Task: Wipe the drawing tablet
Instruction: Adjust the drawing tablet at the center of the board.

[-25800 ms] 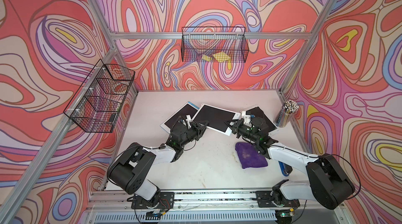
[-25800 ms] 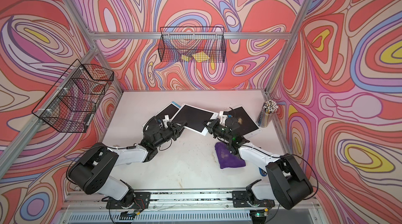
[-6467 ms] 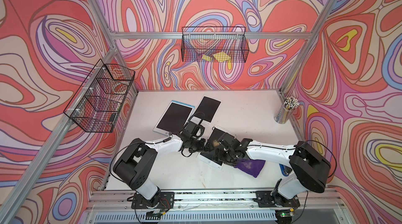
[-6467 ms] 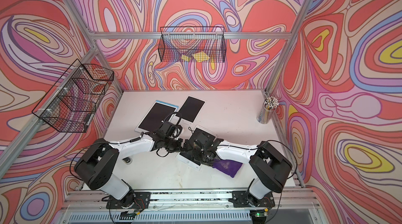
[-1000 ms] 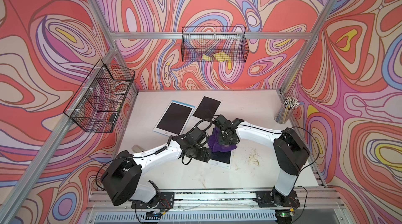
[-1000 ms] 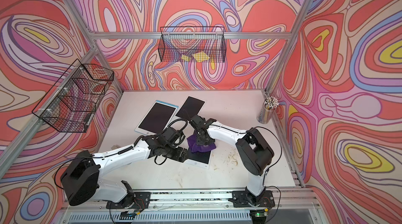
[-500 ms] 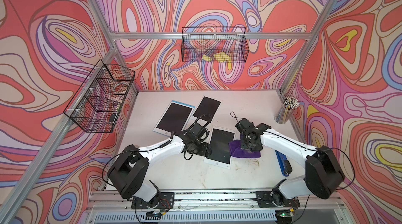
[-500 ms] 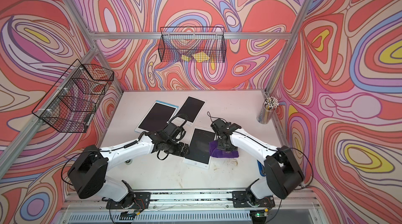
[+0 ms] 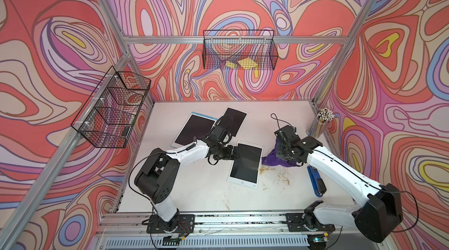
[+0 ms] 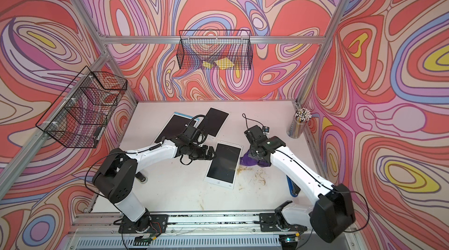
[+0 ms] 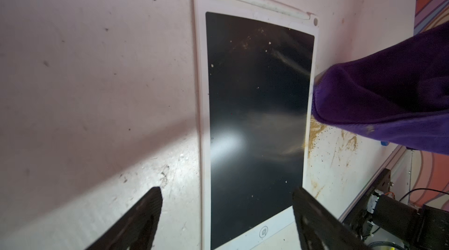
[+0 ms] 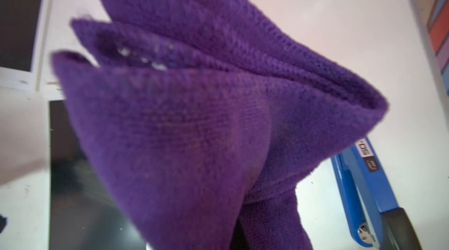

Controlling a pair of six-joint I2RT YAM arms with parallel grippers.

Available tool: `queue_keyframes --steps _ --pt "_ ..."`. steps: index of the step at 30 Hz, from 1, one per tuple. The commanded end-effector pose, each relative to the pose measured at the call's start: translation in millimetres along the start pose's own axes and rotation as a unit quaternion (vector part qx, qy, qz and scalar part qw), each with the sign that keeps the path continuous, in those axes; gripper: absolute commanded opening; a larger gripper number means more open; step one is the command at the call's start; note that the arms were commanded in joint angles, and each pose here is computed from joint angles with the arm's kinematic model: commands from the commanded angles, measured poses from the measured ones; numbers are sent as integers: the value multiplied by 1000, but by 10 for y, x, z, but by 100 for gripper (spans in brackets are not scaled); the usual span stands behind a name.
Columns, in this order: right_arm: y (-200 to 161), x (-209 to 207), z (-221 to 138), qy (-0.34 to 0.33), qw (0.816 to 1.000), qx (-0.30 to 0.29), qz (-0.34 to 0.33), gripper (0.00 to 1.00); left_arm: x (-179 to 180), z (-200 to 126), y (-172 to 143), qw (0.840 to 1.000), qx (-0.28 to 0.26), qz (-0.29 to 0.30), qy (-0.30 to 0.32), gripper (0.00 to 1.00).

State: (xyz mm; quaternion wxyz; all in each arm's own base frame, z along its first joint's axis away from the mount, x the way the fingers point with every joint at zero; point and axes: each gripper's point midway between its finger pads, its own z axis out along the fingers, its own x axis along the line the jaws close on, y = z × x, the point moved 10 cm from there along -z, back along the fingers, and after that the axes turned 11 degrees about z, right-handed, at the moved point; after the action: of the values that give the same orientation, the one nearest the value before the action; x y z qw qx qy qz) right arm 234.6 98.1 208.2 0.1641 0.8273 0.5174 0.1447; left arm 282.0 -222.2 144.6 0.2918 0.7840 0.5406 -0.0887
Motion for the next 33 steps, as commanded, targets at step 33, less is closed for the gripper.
queue_keyframes --steps 33 --pt "-80 1123 915 171 965 162 -116 0 -308 155 -1311 991 126 -23 -44 87"
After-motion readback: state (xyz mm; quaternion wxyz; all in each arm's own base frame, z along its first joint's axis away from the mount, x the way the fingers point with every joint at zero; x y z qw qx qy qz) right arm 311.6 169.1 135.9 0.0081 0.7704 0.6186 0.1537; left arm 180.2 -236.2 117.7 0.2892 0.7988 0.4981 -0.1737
